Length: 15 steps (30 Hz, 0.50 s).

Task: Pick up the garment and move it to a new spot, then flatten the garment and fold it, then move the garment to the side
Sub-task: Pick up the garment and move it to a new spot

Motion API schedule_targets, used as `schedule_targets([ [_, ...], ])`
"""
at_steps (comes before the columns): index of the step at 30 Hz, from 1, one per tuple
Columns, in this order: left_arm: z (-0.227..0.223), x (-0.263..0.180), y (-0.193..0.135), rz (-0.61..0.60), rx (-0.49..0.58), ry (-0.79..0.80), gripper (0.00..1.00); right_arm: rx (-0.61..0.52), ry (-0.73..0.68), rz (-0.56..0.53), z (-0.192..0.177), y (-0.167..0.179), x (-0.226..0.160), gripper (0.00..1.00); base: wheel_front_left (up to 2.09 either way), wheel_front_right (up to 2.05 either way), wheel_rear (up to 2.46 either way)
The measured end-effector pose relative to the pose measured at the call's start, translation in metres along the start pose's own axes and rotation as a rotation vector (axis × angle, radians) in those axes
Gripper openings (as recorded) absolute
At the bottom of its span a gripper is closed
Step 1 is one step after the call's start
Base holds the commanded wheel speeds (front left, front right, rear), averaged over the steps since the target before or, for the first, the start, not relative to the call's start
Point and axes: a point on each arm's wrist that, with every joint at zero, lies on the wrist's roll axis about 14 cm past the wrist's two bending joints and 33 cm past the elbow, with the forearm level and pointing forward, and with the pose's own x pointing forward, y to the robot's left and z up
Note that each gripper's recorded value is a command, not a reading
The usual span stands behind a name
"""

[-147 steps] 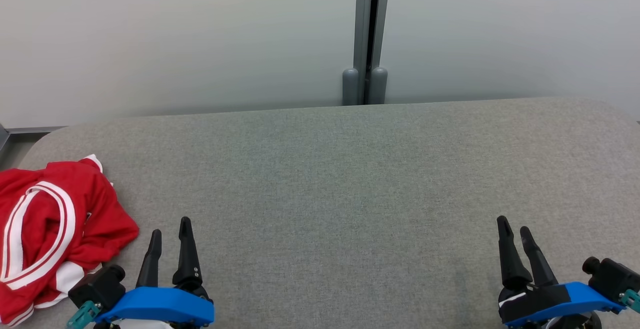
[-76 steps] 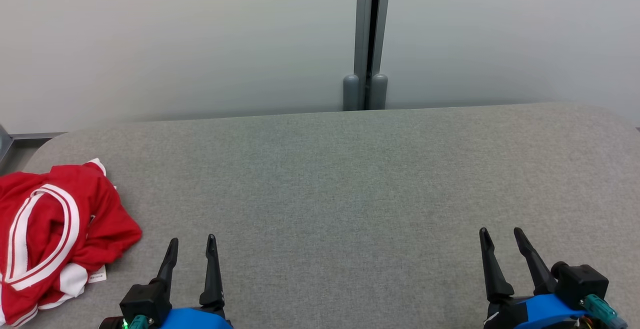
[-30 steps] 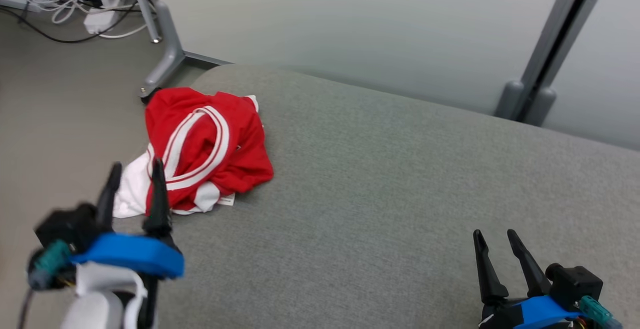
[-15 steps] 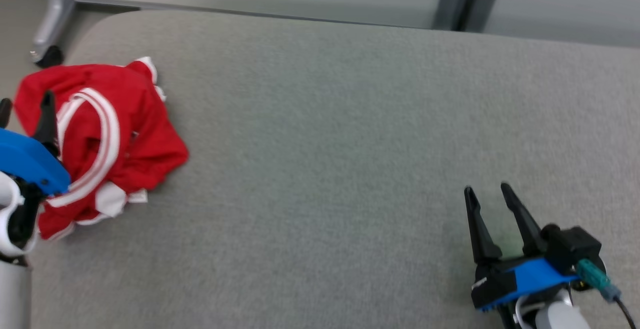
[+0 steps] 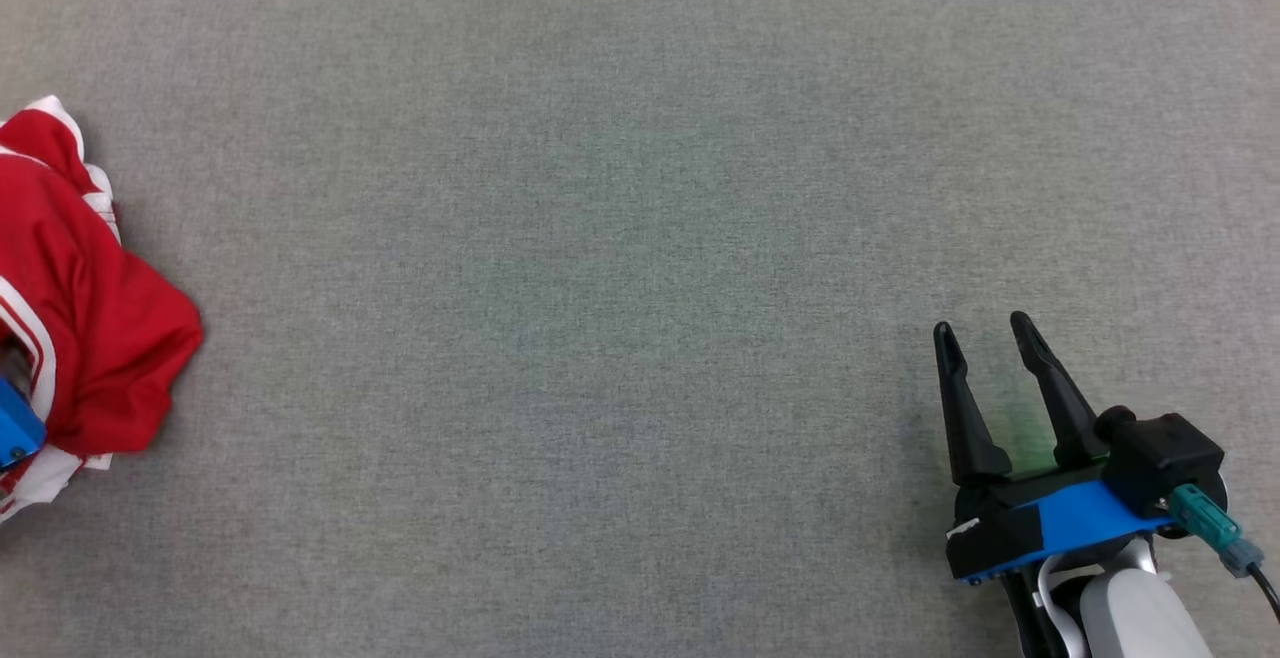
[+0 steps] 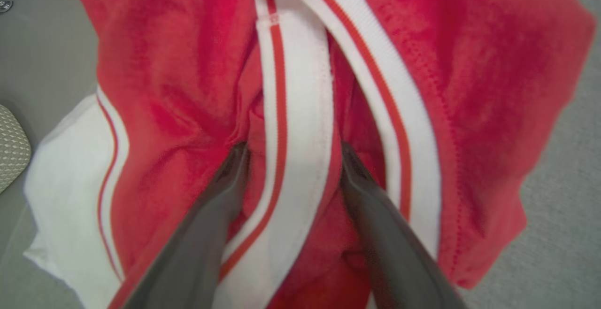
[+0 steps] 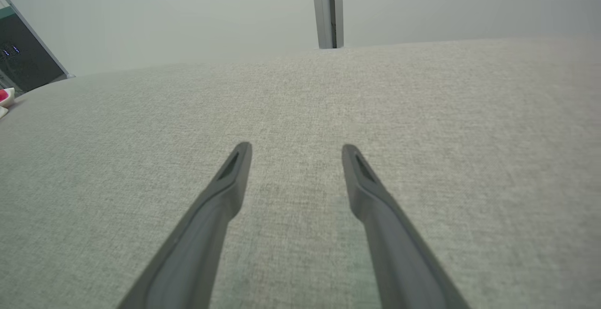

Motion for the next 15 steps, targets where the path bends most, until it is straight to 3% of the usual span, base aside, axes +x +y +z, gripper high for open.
schedule_targets([
  [1,-0.002,0.0,-0.002,-0.008,0.001,0.011,0.03,0.0,-0.003,-0.005,0.001,-0.001,-0.001,1.0,0.0,0.0,0.0],
  [4,0.008,-0.009,-0.004,-0.029,0.041,-0.012,0.0,0.003,-0.018,-0.007,0.007,-0.002,-0.004,1.0,0.0,0.0,0.0],
  [8,0.051,-0.037,-0.011,-0.064,0.111,-0.158,0.0,0.018,-0.055,0.007,0.02,0.005,-0.007,1.0,0.0,0.0,0.0],
  [15,0.154,-0.141,-0.042,-0.145,0.269,-0.538,0.0,0.058,-0.143,0.044,0.049,0.023,-0.025,1.0,0.0,0.0,0.0],
])
